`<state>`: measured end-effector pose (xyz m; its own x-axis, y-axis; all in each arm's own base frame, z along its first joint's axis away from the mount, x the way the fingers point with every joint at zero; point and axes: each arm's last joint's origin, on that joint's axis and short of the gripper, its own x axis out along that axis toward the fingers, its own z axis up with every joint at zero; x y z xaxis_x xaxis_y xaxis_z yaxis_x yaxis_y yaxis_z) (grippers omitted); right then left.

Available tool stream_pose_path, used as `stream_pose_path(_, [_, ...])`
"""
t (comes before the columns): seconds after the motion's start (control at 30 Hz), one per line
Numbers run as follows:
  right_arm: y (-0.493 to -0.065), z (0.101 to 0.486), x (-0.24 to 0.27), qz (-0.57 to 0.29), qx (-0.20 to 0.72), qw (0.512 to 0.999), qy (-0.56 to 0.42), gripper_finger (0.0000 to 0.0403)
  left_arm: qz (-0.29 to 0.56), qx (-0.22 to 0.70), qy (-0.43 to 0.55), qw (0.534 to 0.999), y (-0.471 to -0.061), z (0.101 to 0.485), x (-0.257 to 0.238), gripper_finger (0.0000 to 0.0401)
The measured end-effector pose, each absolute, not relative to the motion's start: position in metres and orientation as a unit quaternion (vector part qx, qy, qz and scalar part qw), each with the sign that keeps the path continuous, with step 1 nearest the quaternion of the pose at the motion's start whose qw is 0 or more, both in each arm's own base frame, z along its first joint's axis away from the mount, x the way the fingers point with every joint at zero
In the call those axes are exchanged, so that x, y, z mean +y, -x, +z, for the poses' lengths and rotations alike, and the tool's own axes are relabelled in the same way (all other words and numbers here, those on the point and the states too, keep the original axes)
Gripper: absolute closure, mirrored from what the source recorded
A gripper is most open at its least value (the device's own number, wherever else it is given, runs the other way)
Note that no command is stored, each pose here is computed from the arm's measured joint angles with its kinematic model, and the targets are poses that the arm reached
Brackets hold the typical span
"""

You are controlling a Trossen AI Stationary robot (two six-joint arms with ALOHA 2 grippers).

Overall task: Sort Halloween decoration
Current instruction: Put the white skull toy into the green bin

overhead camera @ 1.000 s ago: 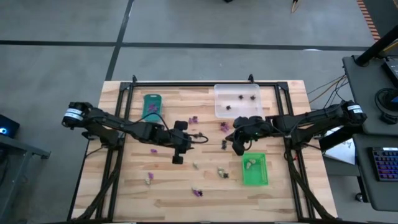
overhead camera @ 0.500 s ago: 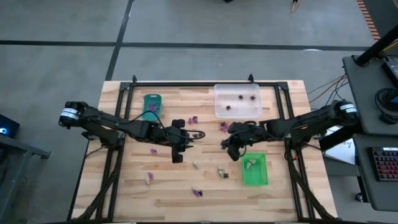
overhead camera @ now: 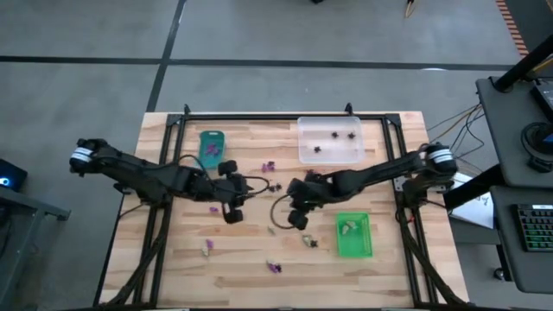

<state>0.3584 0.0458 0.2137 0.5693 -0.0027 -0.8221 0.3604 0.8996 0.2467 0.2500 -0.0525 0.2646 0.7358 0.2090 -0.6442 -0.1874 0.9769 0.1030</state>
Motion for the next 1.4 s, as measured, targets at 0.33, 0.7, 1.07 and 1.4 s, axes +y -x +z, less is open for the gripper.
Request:
stream_pose_path(0.33, [-0.405,0.202,0.067,-0.109,0.512,0.834,-0.174,0.0394,0.108,0.280,-0.040,0.953,-0.212,0.262,-0.082,0.0319])
stream_pose_path(0.7, [-0.441,0.176,0.096,-0.086,0.524,0.833,-0.153,0.0394,0.155,0.222,-0.134,0.953,-0.190,0.274,-0.073,0.0319])
stream_pose_path(1.07, [-0.459,0.173,0.102,-0.126,0.545,0.805,-0.197,0.0323,0.148,0.181,-0.216,0.948,-0.198,0.287,-0.072,0.0319])
stream_pose_path(1.4, [-0.459,0.171,0.102,-0.172,0.540,0.791,-0.229,0.0262,0.172,0.178,-0.228,0.942,-0.209,0.291,-0.060,0.0319])
